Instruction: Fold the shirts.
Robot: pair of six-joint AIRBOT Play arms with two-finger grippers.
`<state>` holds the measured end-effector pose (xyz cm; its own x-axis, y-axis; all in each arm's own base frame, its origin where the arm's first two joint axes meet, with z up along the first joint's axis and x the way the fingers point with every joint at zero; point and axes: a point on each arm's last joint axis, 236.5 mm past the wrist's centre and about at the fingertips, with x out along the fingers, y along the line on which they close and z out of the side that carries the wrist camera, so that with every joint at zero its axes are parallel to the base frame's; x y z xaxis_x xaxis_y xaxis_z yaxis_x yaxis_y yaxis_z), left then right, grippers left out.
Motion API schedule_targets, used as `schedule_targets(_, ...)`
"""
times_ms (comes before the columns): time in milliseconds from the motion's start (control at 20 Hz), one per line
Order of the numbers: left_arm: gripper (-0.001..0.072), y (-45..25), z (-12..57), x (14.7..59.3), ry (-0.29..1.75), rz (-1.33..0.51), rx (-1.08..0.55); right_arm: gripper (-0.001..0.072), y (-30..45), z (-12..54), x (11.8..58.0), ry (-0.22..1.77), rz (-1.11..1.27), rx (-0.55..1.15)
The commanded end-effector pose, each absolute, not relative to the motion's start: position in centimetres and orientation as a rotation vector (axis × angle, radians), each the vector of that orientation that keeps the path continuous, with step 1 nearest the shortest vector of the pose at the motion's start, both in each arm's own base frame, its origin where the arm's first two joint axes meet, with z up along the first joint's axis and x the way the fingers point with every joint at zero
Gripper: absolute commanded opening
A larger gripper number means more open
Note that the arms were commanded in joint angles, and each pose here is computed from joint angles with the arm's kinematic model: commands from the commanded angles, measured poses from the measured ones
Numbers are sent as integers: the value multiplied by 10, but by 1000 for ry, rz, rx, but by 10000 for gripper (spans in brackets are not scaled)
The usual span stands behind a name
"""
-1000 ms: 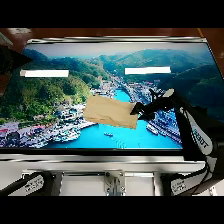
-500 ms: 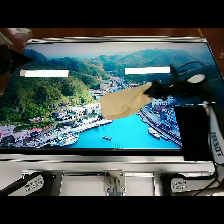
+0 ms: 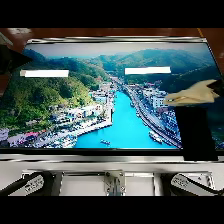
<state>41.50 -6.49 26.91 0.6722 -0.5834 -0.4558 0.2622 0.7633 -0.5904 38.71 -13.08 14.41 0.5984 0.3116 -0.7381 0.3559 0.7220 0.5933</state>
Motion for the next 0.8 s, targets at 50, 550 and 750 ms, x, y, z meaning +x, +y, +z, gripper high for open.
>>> schedule_targets(50,35,-73,273,409,681,-544,-516,57,-194,133,341,986,-254,809)
schedule_targets(550,35,-77,283,398,665,-558,-489,58,-232,94,247,1290,-580,767)
schedule_targets(750,35,-78,285,397,658,-561,-481,57,-217,62,200,1467,-658,791)
